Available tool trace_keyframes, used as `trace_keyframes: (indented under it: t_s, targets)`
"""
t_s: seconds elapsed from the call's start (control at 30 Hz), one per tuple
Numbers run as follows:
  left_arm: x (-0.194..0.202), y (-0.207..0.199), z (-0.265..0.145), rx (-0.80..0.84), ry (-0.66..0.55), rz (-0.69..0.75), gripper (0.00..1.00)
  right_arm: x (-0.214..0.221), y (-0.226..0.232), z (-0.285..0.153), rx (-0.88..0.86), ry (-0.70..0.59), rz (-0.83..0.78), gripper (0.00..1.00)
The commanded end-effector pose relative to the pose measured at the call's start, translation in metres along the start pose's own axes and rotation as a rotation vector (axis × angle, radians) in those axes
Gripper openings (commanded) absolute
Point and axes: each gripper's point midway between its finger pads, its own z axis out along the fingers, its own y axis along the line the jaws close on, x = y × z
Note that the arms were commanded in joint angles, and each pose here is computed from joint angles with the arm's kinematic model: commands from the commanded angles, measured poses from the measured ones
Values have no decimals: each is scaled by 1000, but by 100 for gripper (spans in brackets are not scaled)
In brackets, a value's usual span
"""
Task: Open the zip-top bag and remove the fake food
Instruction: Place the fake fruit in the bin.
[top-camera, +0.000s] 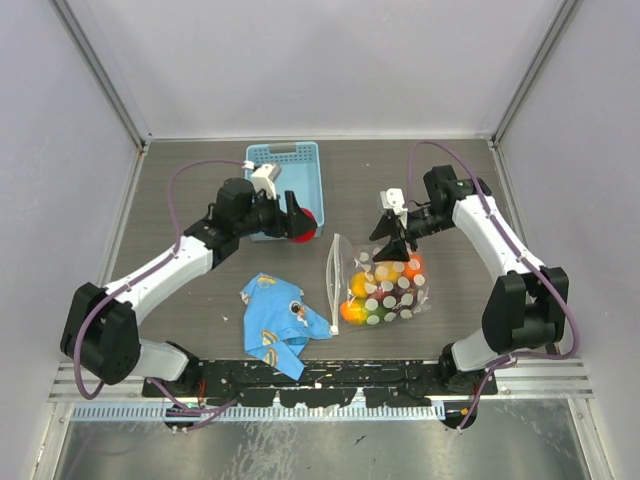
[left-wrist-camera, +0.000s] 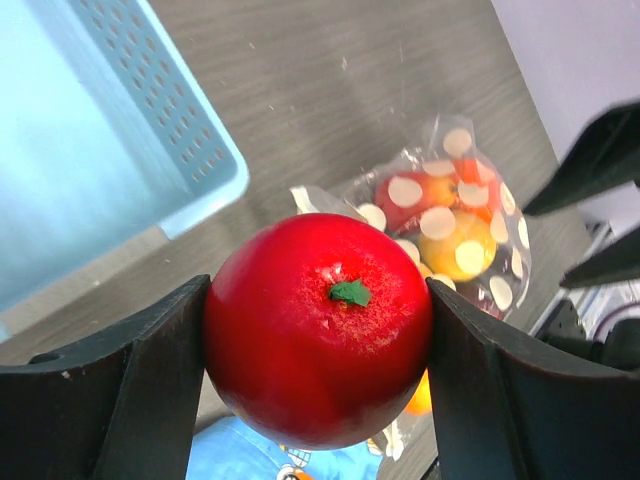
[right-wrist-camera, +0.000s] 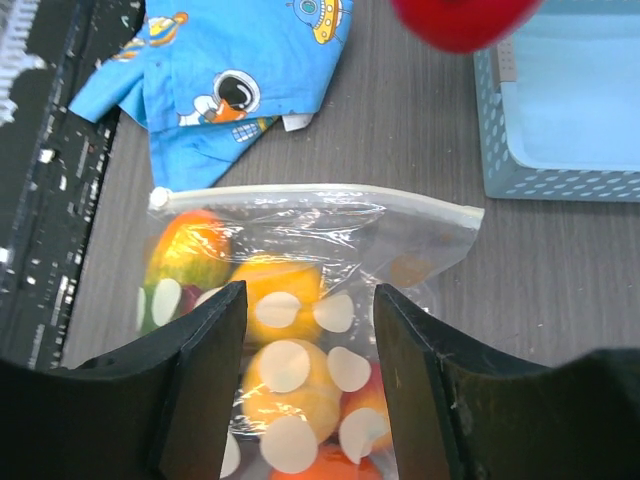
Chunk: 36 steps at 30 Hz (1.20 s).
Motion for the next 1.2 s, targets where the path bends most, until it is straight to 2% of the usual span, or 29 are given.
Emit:
trace_keyframes:
  t_s: [0.0, 0.13, 0.27, 0.57, 0.7, 0.83, 0.87, 0.93, 1.0, 1.17]
  targets:
    - [-45, 11, -13, -69, -93, -42, 8, -23, 13, -10, 24, -19, 136, 59]
    - [-58, 40, -8, -197, -110, -67, 8, -10, 18, -10, 78, 19, 213, 61]
    - [-62, 70, 6, -343, -81, -103, 10, -2, 13, -13, 146, 23, 216, 63]
    - [-73, 139, 31, -675, -38, -187, 18, 8, 15, -7, 122, 22, 242, 63]
    - [-72, 153, 39, -745, -18, -210, 29, 11, 15, -7, 123, 31, 250, 64]
    - [-72, 159, 45, -764, -21, -228, 55, 13, 14, -7, 124, 34, 252, 65]
    - [-72, 161, 45, -778, -26, -234, 58, 14, 14, -7, 125, 36, 253, 66]
    - [-74, 163, 42, -803, -34, -242, 81, 13, 14, -7, 127, 35, 251, 67]
    - [-78, 162, 39, -807, -48, -242, 100, 12, 15, -7, 125, 30, 250, 68]
    - [-93, 153, 30, -781, -117, -225, 98, 9, 17, -6, 121, 12, 233, 71]
